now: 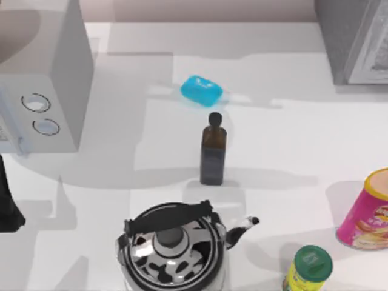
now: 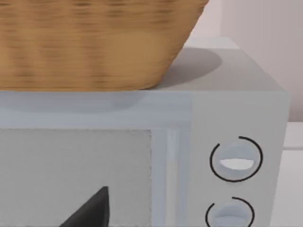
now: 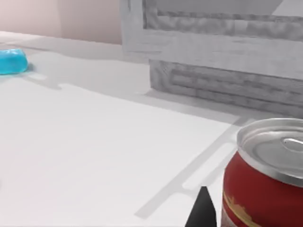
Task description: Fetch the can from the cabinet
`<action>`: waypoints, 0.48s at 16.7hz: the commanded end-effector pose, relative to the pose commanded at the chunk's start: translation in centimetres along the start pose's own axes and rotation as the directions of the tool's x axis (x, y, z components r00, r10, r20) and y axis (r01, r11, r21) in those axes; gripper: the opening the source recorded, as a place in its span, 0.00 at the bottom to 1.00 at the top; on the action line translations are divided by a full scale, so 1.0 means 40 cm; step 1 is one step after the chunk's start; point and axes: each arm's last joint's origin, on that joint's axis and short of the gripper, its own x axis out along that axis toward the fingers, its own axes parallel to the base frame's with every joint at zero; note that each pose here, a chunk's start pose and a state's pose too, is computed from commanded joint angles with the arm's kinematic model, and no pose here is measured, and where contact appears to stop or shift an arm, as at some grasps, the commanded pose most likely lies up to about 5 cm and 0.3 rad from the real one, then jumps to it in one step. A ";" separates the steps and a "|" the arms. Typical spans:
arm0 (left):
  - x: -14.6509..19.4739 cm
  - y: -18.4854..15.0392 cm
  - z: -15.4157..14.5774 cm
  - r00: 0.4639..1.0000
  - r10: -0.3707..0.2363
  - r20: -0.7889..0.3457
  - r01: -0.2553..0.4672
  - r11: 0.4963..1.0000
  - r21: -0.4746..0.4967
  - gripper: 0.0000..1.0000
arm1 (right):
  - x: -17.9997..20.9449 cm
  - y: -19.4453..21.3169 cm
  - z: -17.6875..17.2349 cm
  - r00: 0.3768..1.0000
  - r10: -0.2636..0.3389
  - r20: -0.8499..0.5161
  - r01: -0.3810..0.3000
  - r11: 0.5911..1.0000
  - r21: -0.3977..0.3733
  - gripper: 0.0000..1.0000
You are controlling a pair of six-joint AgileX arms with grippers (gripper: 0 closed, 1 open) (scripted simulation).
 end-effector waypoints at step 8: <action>0.000 0.000 0.000 1.000 0.000 0.000 0.000 1.000 0.000 1.00 | 0.044 -0.024 -0.018 0.999 -0.042 -0.006 0.042 0.999 0.008 0.00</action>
